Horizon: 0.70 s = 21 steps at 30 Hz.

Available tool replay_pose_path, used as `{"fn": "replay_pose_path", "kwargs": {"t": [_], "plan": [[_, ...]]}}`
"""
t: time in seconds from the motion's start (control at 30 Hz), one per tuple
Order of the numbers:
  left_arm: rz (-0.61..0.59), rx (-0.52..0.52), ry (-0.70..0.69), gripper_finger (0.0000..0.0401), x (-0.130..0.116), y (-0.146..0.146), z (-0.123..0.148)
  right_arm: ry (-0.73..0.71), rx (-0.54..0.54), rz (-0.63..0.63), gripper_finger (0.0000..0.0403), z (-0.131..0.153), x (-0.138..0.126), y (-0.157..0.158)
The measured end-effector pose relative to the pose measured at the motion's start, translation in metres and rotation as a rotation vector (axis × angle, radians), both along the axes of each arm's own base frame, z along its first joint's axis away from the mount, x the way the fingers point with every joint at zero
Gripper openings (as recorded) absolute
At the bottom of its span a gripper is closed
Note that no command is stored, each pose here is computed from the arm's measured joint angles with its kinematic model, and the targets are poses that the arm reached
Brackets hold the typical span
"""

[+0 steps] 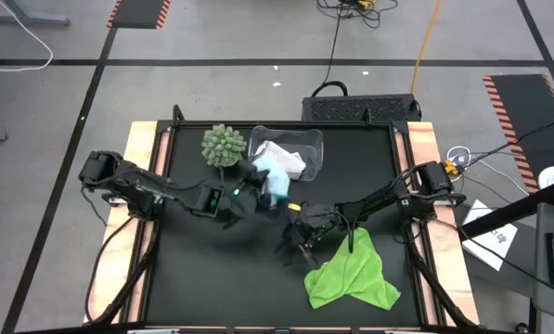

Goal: Fold microfiber towels
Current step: Put the folded blue towel into the transparent bin

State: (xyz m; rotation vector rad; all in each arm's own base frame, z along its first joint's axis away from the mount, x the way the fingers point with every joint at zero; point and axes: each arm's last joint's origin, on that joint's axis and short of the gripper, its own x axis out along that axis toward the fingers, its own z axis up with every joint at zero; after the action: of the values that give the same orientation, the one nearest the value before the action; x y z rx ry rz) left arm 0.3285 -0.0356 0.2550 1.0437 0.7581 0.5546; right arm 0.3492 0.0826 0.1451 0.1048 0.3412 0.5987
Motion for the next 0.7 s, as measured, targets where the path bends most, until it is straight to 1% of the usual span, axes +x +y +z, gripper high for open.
{"fn": "replay_pose_path", "kwargs": {"t": [0.2, 0.3, 0.43, 0.57, 0.7], "plan": [[0.052, 0.017, -0.011, 0.0005, 0.013, 0.049, 0.031, 0.062, -0.023, 0.044, 0.0222, -0.008, -0.007, 0.016], [0.050, -0.019, -0.065, 0.0005, 0.016, 0.080, 0.047, 0.091, -0.038, 0.041, 0.0222, -0.015, -0.015, 0.019], [0.054, -0.057, -0.104, 0.0005, 0.012, 0.122, 0.055, 0.128, -0.050, 0.038, 0.0222, -0.027, -0.026, 0.016], [0.038, -0.163, -0.163, 0.0005, 0.011, 0.156, 0.046, 0.139, -0.053, -0.007, 0.0222, -0.039, -0.037, 0.005], [0.080, -0.233, -0.125, 0.0005, 0.021, 0.177, 0.015, 0.119, -0.016, -0.049, 0.0222, -0.045, -0.048, -0.007]]}}
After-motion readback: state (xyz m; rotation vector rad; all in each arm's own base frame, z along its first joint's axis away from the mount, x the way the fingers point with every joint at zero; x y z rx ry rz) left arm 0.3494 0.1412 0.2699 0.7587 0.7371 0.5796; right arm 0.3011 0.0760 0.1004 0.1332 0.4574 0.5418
